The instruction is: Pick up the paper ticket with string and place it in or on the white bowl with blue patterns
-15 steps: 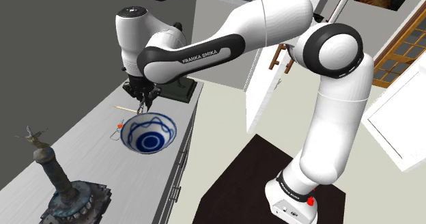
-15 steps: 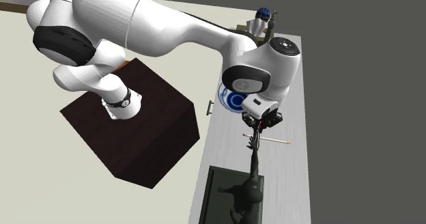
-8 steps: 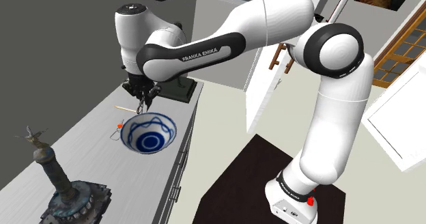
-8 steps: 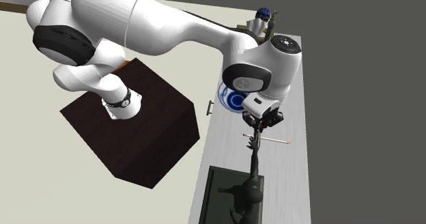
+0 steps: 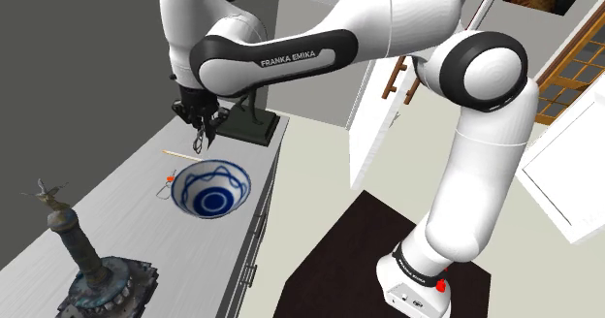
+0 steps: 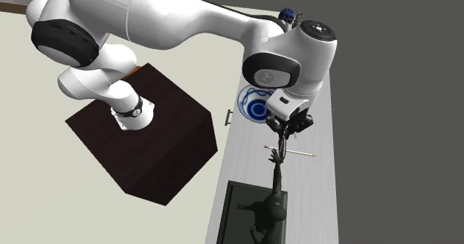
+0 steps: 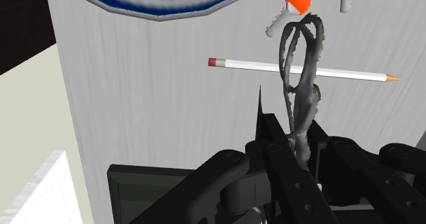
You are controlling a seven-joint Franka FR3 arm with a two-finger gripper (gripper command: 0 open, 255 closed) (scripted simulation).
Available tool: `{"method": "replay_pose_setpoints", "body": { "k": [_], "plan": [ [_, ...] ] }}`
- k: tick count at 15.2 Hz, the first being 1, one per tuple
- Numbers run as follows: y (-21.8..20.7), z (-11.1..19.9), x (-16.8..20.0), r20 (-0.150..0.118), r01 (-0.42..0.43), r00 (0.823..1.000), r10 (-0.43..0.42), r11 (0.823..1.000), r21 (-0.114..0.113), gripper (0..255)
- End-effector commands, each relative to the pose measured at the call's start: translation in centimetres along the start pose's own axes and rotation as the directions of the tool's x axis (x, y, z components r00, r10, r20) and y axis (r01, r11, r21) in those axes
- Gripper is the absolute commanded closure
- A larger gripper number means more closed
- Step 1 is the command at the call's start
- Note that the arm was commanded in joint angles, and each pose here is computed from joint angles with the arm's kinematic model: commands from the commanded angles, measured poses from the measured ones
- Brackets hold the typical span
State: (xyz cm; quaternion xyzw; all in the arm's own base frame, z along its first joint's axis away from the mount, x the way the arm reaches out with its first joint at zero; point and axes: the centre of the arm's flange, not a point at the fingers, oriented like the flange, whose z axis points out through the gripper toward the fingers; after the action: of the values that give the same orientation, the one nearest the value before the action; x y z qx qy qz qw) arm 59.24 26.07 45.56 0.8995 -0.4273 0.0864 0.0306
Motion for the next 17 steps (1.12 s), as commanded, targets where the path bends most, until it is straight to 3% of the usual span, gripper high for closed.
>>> {"method": "replay_pose_setpoints", "body": {
  "k": [1,17],
  "plan": [
    [-0.1,-1.0,0.3,0.0,0.0,1.0,0.0,1.0,0.0,255],
    [-0.2,-9.4,1.8,0.0,0.0,1.0,0.0,1.0,0.0,255]
  ]
}}
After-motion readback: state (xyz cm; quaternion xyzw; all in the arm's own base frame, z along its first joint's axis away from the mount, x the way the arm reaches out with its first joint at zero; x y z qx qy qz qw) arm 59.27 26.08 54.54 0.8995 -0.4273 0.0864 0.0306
